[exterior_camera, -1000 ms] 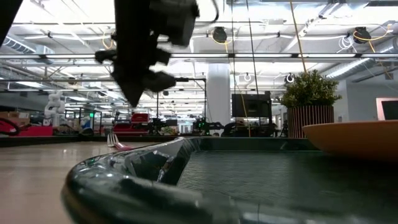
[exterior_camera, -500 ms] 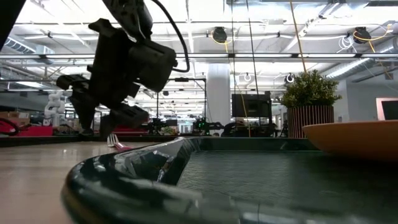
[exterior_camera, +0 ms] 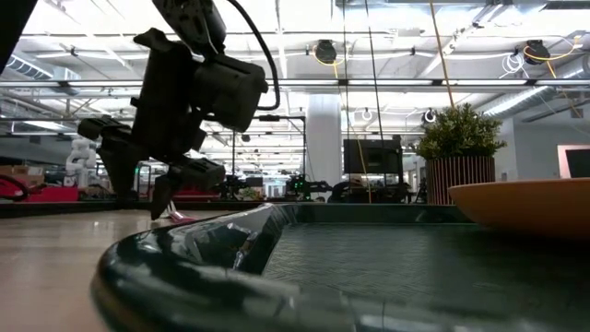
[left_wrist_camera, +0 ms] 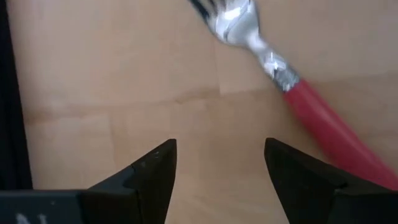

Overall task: Pick and place plate/cup/fork/spoon on tray
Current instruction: Put the pink fork on the left side of the orange plate

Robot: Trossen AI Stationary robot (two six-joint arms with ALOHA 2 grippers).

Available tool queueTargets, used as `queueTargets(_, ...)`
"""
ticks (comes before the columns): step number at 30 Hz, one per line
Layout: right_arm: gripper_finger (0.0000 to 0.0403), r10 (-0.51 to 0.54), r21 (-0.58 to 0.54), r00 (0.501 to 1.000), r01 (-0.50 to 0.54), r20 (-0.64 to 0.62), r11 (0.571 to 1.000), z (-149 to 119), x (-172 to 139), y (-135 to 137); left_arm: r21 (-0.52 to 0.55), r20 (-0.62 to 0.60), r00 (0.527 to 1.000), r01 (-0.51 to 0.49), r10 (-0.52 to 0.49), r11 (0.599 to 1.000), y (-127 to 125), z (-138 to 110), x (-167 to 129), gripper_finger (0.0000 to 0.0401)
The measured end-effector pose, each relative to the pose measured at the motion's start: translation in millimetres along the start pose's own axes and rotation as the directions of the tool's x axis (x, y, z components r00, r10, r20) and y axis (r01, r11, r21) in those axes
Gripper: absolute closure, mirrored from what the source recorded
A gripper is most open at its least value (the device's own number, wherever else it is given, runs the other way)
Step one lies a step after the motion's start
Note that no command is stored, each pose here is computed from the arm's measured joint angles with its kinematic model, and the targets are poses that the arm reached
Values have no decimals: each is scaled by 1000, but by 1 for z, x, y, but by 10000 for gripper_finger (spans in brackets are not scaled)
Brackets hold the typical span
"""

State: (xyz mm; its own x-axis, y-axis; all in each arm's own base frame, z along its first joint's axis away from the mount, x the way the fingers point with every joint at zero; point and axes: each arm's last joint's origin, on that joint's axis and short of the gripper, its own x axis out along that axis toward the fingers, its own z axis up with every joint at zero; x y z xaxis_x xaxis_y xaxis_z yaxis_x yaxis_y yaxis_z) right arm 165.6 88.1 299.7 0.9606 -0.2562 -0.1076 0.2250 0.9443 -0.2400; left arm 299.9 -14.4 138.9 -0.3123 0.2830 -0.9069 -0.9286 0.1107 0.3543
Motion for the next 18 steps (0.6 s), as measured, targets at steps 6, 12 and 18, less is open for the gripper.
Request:
queueTargets(6,167,-8,-40,1000,7,-29,999,-13,3,1,-104,18,996,92,-91,990,16,6,-24,155)
queueTargets(12,167,-11,-50,1000,11,-1,999,-11,3,1,-236,188,963,233,-191,943,26,15,-44,155)
queueTargets(18,167,-26,12,996,25,85,1000,1,2,-1,-266,200,962,236,-186,935,15,16,-33,155)
